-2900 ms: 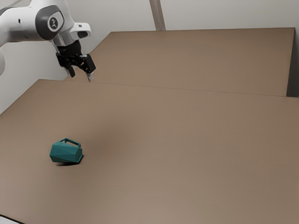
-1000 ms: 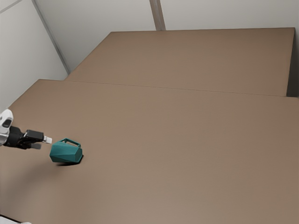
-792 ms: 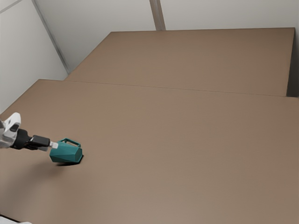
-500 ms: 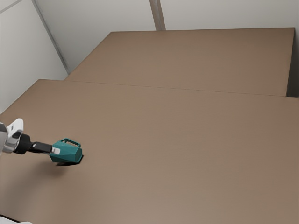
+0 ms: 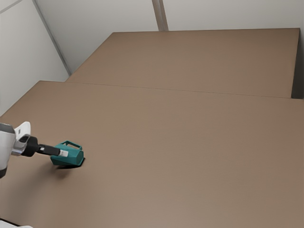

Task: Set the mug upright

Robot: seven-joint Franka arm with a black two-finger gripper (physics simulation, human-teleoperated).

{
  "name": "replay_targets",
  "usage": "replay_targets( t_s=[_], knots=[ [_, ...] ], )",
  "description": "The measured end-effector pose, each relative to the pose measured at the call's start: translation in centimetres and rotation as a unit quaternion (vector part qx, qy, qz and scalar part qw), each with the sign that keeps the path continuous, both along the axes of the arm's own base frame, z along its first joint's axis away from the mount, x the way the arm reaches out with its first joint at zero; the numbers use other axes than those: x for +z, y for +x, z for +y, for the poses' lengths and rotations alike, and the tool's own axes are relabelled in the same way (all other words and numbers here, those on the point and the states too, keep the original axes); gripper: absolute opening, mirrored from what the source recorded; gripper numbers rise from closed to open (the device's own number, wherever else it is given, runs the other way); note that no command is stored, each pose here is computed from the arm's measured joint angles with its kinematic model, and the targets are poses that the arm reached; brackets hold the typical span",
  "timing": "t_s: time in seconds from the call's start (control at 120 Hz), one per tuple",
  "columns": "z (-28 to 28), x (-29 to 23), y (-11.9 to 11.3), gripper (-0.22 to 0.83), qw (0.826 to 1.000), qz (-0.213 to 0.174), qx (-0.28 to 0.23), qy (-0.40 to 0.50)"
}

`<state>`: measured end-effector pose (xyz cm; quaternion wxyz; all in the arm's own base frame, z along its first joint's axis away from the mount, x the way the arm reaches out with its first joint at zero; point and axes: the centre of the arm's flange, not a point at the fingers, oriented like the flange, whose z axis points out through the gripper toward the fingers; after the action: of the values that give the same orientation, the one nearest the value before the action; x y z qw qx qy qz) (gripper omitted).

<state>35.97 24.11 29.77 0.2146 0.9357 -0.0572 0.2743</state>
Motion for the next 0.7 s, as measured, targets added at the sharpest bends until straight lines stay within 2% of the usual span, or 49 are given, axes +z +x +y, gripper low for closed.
replay_targets(
  t_s=[0.175,0.5,0.7],
  knots=[
    [-0.5,0.1,-0.1,0.38,1.000,-0.011,-0.001,-0.002],
    [-3.8,1.3,1.8,0.31,0.999,-0.038,-0.033,-0.010],
    [-5.3,2.3,2.7,0.02,0.997,-0.054,-0.047,-0.013]
  ],
)
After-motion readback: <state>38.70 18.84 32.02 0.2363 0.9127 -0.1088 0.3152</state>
